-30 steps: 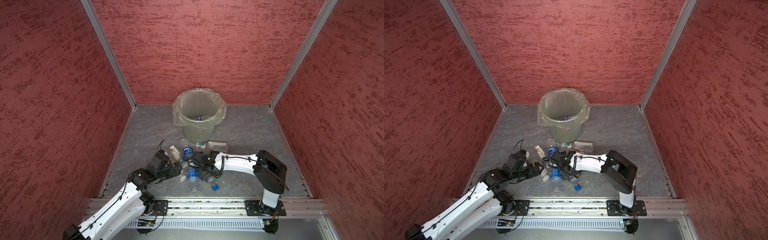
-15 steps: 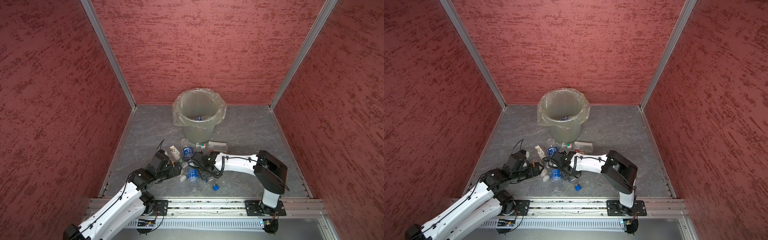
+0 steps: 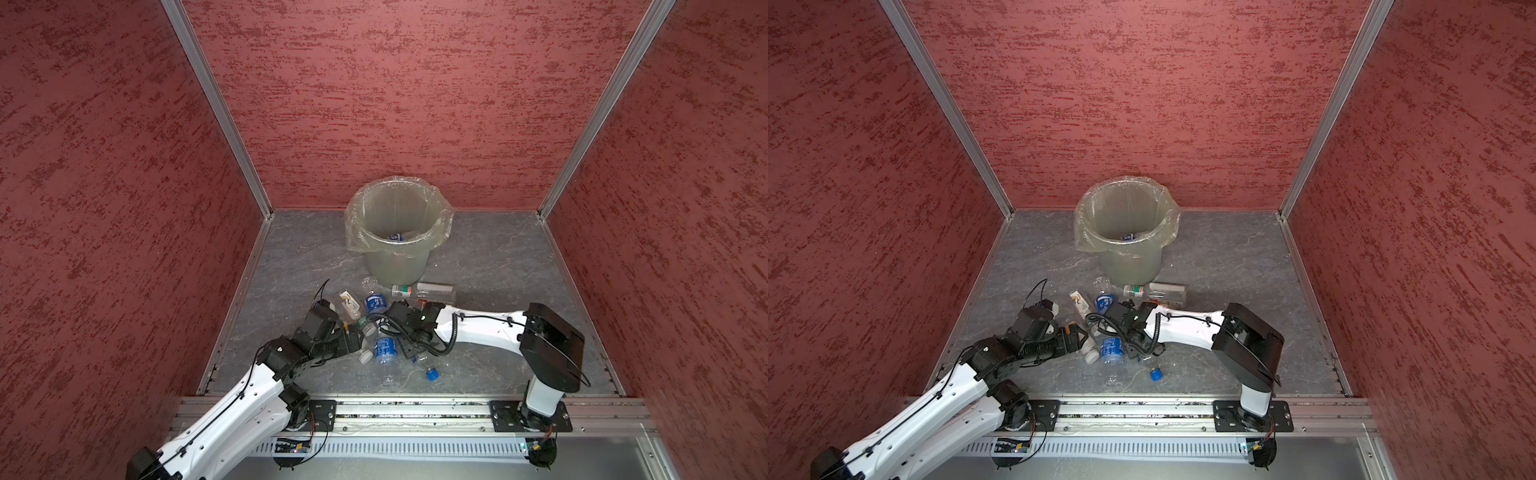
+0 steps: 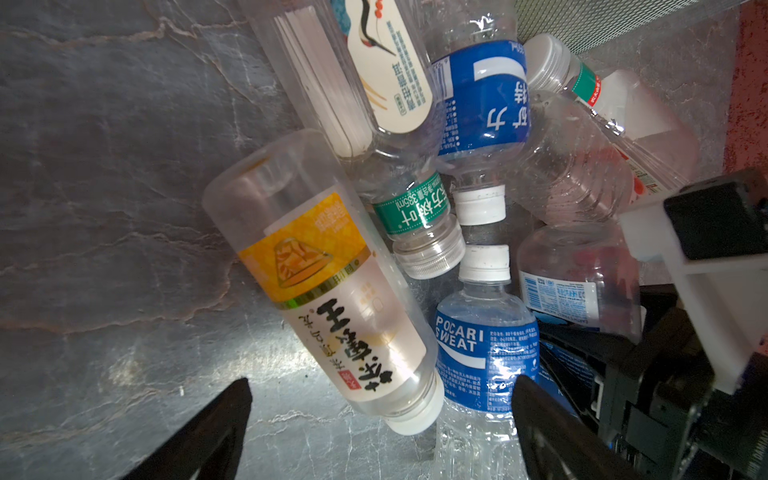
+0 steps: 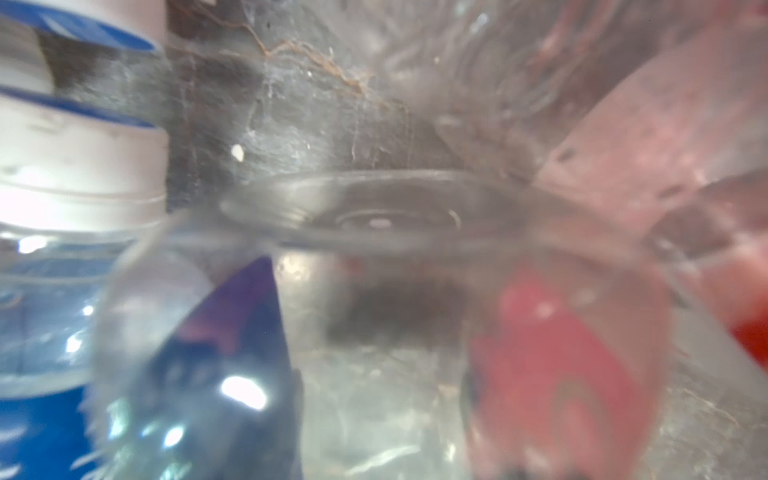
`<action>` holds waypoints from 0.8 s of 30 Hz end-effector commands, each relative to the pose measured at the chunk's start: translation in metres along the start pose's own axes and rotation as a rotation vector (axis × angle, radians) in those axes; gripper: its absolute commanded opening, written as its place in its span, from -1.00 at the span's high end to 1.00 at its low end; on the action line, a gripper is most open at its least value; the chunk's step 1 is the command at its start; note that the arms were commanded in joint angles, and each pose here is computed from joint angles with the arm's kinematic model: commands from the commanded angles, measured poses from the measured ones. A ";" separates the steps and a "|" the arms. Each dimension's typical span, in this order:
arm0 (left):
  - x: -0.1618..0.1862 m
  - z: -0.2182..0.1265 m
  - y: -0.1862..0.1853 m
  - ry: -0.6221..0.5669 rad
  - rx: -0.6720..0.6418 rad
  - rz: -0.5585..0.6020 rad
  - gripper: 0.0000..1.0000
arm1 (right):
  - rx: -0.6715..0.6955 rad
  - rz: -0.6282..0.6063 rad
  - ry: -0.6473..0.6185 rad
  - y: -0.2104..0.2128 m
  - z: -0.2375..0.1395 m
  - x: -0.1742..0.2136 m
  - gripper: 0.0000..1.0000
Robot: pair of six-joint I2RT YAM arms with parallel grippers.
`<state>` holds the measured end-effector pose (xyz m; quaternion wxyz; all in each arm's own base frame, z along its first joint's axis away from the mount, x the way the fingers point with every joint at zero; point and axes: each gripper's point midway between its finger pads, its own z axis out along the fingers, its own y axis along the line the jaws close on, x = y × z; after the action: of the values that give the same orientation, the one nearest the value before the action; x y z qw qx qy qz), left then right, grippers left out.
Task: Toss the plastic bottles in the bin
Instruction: 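Lift the clear bottle with the right gripper and raise it toward the wastebasket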
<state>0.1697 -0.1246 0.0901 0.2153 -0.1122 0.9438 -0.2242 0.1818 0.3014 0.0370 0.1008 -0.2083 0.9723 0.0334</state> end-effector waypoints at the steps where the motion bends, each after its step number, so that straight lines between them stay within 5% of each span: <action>1: -0.005 -0.005 -0.005 -0.017 0.013 0.001 -0.96 | 0.007 0.012 -0.035 -0.003 -0.015 0.000 0.04; 24: -0.006 -0.004 -0.008 -0.017 0.023 0.002 -0.96 | -0.105 0.085 -0.489 -0.026 -0.127 -0.039 0.22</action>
<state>0.1698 -0.1248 0.0900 0.2148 -0.1121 0.9439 -0.2242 0.1958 0.2842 0.1482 0.2713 -0.1766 0.9376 0.1271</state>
